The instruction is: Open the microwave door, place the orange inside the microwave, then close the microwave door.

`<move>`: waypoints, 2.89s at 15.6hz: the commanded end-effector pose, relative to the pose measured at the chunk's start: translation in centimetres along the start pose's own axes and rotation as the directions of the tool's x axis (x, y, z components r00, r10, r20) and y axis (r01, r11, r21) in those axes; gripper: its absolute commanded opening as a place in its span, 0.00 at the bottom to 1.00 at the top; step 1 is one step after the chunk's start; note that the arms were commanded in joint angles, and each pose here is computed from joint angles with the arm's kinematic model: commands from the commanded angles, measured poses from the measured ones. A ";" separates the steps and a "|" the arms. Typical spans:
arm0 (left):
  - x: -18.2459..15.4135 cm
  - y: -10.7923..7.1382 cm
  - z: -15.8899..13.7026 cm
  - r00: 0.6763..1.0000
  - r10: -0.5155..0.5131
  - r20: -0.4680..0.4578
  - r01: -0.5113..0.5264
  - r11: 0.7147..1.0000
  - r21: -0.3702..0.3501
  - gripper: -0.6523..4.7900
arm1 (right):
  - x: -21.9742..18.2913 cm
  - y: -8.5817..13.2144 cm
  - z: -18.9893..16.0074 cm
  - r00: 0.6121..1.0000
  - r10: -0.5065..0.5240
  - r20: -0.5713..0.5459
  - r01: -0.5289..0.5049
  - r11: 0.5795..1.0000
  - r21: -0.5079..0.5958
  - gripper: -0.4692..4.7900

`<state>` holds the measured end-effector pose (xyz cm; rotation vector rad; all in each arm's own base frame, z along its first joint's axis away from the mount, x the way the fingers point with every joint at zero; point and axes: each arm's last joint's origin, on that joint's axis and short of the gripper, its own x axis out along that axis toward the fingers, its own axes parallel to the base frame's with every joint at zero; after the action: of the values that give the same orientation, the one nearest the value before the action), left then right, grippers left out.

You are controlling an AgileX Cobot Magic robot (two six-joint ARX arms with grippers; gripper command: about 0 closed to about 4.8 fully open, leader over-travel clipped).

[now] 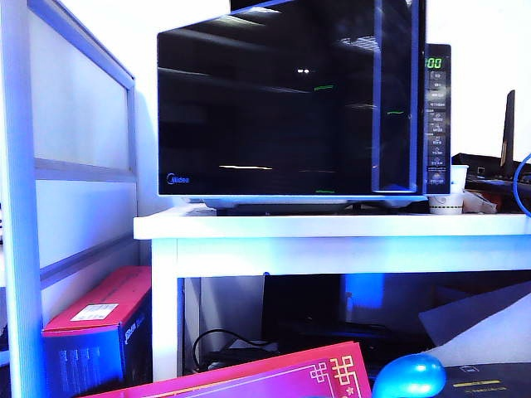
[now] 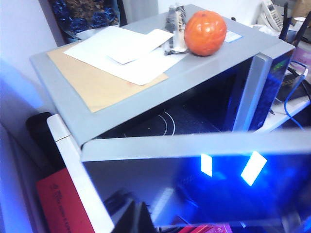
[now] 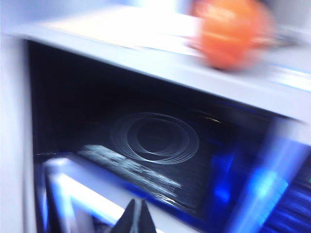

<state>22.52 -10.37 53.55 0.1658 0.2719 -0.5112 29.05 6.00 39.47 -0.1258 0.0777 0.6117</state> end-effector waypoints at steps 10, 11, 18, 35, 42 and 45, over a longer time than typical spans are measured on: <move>2.9 0.0 0.4 0.995 -0.083 0.049 0.083 0.997 0.005 0.11 | -1.5 0.4 1.4 0.993 -0.116 0.026 0.117 0.993 -0.034 0.09; 3.9 0.0 0.2 0.994 -0.104 0.042 0.105 0.994 -0.008 0.11 | -1.5 0.5 1.2 0.996 -0.092 0.009 0.092 0.995 -0.027 0.09; 9.2 0.2 -0.7 0.991 -0.130 0.019 0.130 0.991 -0.020 0.11 | -1.6 1.6 0.0 0.969 0.240 -0.061 -0.239 0.971 0.025 0.09; 18.1 -3.3 -4.2 0.948 -0.302 -0.099 0.300 0.953 -0.039 0.11 | -1.7 1.5 1.1 0.970 0.243 0.030 -0.242 0.970 -0.032 0.09; 18.0 -3.1 -5.2 0.948 -0.238 -0.209 0.236 0.971 -0.037 0.11 | -2.1 2.4 -0.2 0.885 0.464 -0.040 -0.459 0.884 0.088 0.09; 17.8 -3.2 -6.0 0.927 -0.244 -0.285 0.238 0.970 -0.058 0.11 | -2.1 2.8 -0.6 0.855 0.516 -0.057 -0.505 0.852 0.136 0.09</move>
<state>34.78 -20.08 43.36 0.1738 0.4873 -0.7373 25.88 6.93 38.66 -0.0196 0.2461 1.1221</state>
